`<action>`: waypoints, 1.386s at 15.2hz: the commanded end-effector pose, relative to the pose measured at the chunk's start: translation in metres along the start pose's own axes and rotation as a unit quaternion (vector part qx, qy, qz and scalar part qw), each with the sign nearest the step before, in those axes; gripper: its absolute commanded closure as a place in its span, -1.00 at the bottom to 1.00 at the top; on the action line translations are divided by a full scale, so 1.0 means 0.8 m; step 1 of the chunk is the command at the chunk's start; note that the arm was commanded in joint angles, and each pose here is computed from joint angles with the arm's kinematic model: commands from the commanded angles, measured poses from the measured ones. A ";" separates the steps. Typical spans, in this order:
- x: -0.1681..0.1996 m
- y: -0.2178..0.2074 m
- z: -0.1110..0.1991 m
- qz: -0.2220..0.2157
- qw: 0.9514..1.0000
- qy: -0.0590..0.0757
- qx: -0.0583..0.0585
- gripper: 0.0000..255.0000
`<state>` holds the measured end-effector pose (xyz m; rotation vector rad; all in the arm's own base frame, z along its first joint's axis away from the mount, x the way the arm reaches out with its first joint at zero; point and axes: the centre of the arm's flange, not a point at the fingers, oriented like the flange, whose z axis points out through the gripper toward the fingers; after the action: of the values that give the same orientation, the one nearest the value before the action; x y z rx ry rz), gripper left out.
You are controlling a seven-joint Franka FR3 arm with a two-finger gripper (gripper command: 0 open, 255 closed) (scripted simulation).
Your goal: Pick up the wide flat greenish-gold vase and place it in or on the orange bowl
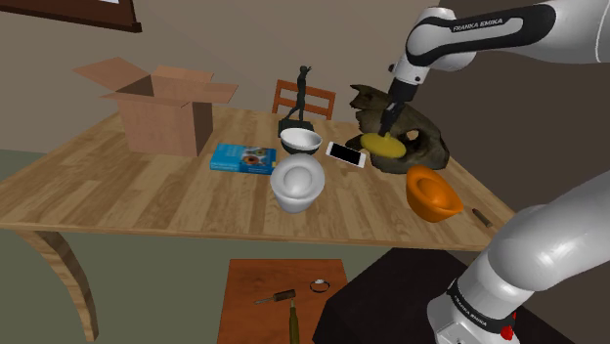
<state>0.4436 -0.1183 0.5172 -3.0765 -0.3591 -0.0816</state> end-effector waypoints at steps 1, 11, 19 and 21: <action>-0.030 0.012 -0.009 0.000 1.000 0.000 0.000 1.00; -0.174 0.082 -0.049 0.000 1.000 0.000 0.000 1.00; -0.247 0.117 -0.049 0.000 1.000 0.000 0.000 1.00; -0.248 0.118 -0.035 0.000 1.000 0.000 0.000 1.00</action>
<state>0.2728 -0.2562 0.5358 -3.0756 -0.3598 -0.0814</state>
